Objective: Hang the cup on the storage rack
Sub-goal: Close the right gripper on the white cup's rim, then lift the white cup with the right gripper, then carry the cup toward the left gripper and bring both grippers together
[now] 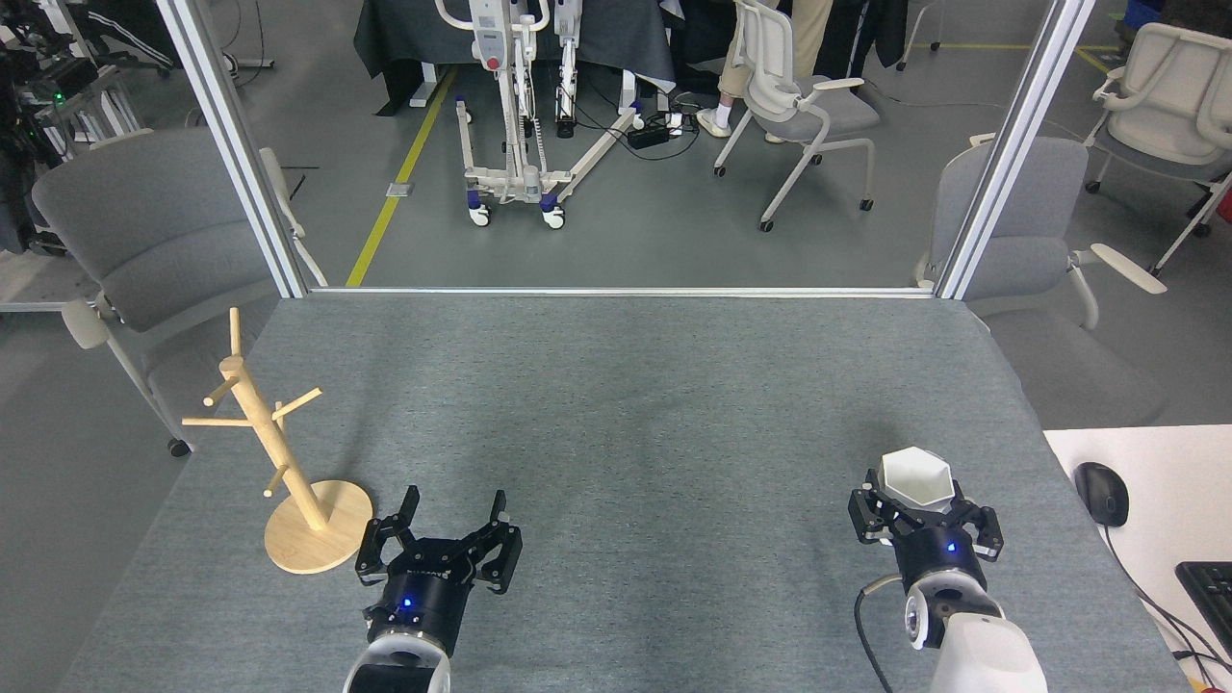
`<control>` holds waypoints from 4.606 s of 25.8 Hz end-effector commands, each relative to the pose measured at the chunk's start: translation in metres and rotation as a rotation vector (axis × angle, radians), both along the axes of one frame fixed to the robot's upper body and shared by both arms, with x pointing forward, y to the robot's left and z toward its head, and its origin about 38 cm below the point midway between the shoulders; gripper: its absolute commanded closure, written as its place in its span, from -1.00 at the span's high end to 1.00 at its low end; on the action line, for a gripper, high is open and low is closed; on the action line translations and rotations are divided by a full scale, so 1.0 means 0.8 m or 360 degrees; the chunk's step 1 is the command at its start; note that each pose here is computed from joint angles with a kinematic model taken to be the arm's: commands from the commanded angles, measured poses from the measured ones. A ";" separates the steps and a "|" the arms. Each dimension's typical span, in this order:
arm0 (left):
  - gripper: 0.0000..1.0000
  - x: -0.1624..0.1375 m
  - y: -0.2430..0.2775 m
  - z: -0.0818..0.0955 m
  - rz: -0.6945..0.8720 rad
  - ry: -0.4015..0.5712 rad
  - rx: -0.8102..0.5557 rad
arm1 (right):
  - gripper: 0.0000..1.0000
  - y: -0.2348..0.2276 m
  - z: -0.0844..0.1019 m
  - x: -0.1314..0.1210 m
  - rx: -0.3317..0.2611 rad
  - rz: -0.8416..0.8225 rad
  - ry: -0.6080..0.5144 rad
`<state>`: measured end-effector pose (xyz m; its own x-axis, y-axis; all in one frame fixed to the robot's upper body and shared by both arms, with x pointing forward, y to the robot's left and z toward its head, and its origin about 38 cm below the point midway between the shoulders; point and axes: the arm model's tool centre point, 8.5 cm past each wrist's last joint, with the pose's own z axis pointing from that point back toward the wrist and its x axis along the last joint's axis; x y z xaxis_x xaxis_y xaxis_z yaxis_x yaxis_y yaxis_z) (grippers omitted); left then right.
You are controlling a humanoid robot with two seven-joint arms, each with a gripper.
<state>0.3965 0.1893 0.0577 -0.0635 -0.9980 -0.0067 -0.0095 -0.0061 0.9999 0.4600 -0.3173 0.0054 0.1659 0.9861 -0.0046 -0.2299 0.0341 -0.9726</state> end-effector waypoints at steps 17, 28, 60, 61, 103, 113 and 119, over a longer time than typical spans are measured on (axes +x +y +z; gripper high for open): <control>0.99 -0.002 0.002 -0.001 0.0008 0.0005 0.0005 | 0.99 -0.011 0.002 0.008 -0.0008 -0.0017 0.0021; 0.99 -0.002 0.001 0.001 0.0006 -0.0002 0.0002 | 0.95 -0.011 0.002 0.011 -0.0007 -0.0025 0.0026; 0.99 0.010 -0.019 0.024 -0.0056 -0.0075 0.0006 | 0.01 -0.009 -0.010 0.003 -0.0025 -0.0003 0.0057; 0.99 0.009 -0.019 0.023 -0.0056 -0.0075 0.0006 | -0.13 -0.008 -0.010 0.003 -0.0032 0.0004 0.0058; 0.98 0.004 -0.199 0.067 -0.0677 -0.0135 0.0417 | -1.00 0.242 0.315 -0.021 0.0342 0.0187 0.0136; 0.98 0.013 -0.213 0.079 -0.0858 -0.0053 0.0487 | -1.00 0.268 0.315 -0.027 0.0338 0.0135 0.0140; 0.98 0.020 -0.220 0.097 -0.0934 -0.0005 0.0427 | -1.00 0.277 0.307 -0.029 0.0355 0.0150 0.0176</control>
